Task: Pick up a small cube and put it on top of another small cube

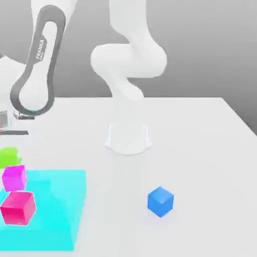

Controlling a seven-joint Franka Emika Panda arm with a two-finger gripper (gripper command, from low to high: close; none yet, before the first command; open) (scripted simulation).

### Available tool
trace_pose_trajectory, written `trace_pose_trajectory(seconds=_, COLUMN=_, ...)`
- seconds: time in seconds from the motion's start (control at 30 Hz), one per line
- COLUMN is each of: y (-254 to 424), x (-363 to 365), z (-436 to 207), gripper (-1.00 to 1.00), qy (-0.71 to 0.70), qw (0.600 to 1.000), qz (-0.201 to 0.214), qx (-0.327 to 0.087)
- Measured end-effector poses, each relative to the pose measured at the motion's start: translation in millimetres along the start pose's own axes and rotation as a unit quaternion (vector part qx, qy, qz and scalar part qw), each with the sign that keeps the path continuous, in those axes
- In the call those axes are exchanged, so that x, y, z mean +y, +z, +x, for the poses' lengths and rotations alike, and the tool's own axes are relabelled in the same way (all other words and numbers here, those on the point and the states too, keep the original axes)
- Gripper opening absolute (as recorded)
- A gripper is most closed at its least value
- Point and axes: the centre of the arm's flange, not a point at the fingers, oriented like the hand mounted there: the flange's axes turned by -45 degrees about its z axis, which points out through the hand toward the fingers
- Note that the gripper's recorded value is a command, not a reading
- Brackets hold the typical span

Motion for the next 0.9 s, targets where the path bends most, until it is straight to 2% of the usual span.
trace_pose_trajectory(seconds=0.07, y=-12, x=-19, z=45, gripper=-1.00, qy=-0.047, qw=0.999, qz=-0.003, qx=0.012)
trace_pose_trajectory(seconds=0.2, y=-26, x=-115, z=131, gripper=-1.00, qy=-0.167, qw=0.986, qz=0.012, qx=0.024)
trace_pose_trajectory(seconds=0.37, y=-49, x=-241, z=183, gripper=-1.00, qy=-0.294, qw=0.955, qz=0.015, qx=0.031)
trace_pose_trajectory(seconds=0.67, y=-37, x=-420, z=134, gripper=-1.00, qy=-0.495, qw=0.867, qz=0.054, qx=-0.004)
trace_pose_trajectory(seconds=0.9, y=11, x=-441, z=124, gripper=-1.00, qy=-0.523, qw=0.850, qz=0.062, qx=-0.005)
